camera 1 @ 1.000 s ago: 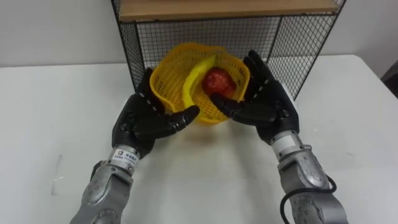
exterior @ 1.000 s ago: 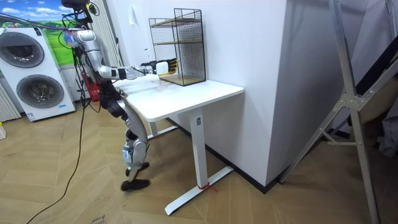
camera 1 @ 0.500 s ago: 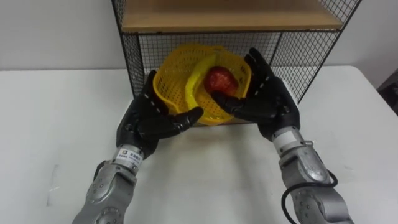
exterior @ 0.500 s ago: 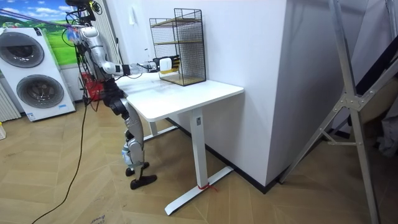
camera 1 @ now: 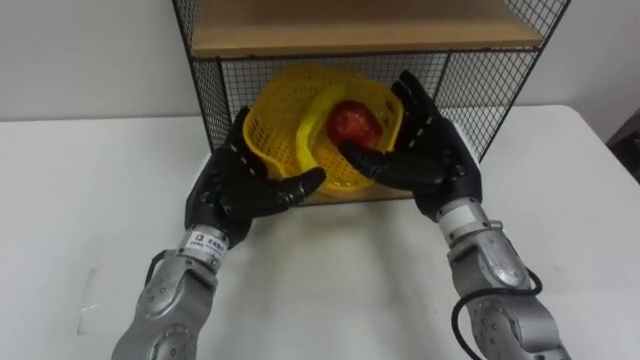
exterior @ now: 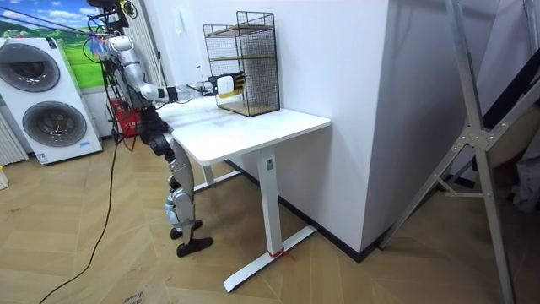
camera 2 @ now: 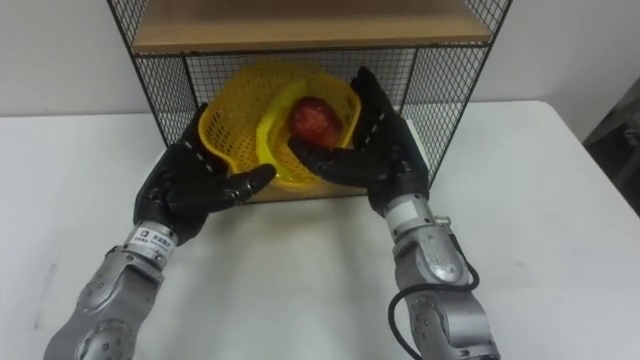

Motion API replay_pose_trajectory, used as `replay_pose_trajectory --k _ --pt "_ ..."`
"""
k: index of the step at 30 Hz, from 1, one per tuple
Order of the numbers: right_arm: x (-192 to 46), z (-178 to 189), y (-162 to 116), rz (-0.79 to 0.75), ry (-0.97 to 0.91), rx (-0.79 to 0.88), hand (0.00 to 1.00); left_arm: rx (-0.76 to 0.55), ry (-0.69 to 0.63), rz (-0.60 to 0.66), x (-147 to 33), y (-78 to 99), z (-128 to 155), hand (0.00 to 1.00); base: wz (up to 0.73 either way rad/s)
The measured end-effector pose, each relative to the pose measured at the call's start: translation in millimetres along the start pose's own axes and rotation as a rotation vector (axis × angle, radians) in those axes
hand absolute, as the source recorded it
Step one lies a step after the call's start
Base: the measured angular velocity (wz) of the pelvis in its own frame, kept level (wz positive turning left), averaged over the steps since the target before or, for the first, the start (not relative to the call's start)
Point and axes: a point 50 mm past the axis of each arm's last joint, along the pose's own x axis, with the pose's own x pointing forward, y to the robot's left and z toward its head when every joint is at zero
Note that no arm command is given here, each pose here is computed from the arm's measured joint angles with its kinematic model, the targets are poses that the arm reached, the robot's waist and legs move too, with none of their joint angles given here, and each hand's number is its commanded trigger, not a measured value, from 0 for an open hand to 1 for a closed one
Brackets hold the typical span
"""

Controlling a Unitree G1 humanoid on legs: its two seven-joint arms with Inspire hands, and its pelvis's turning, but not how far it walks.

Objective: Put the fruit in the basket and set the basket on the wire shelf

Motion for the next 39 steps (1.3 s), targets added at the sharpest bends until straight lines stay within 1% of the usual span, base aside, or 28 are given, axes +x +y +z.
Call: replay_pose_trajectory --k 5,10,15,17,23,28,30,34,36,39 --pt "7 -12 -8 -0.03 0.103 0.004 0.0 0.095 0.08 0.039 7.3 4.9 -9 0.0 0.0" --pt "20 -8 -8 -0.028 0.137 -0.003 0.0 0.101 0.116 0.071 14.6 5.6 -8 0.0 0.01" --pt "37 -2 -7 -0.042 0.152 -0.002 0.0 0.103 0.122 0.106 27.6 3.4 0 0.0 0.01" --pt "45 -4 -9 -0.054 0.188 0.0 0.0 0.101 0.139 0.121 35.0 3.1 0 0.0 0.05" --pt "47 -15 -13 -0.081 0.272 0.015 0.0 0.103 0.192 0.145 42.2 5.8 0 0.0 0.01" --pt "47 -15 -15 -0.096 0.283 0.03 0.0 0.099 0.216 0.169 49.1 4.4 0 0.0 0.0" --pt "50 -16 -17 -0.114 0.292 0.039 0.0 0.08 0.223 0.181 52.1 2.3 -2 0.0 0.0" --pt "64 -11 -12 -0.126 0.303 0.042 0.0 0.069 0.241 0.193 57.7 0.8 -2 0.0 0.01" --pt "64 -10 -13 -0.133 0.302 0.045 0.0 0.063 0.246 0.195 58.3 0.5 -3 0.0 0.0" --pt "62 -16 -17 -0.148 0.324 0.058 0.0 0.094 0.26 0.198 60.4 1.9 -4 0.0 0.05"
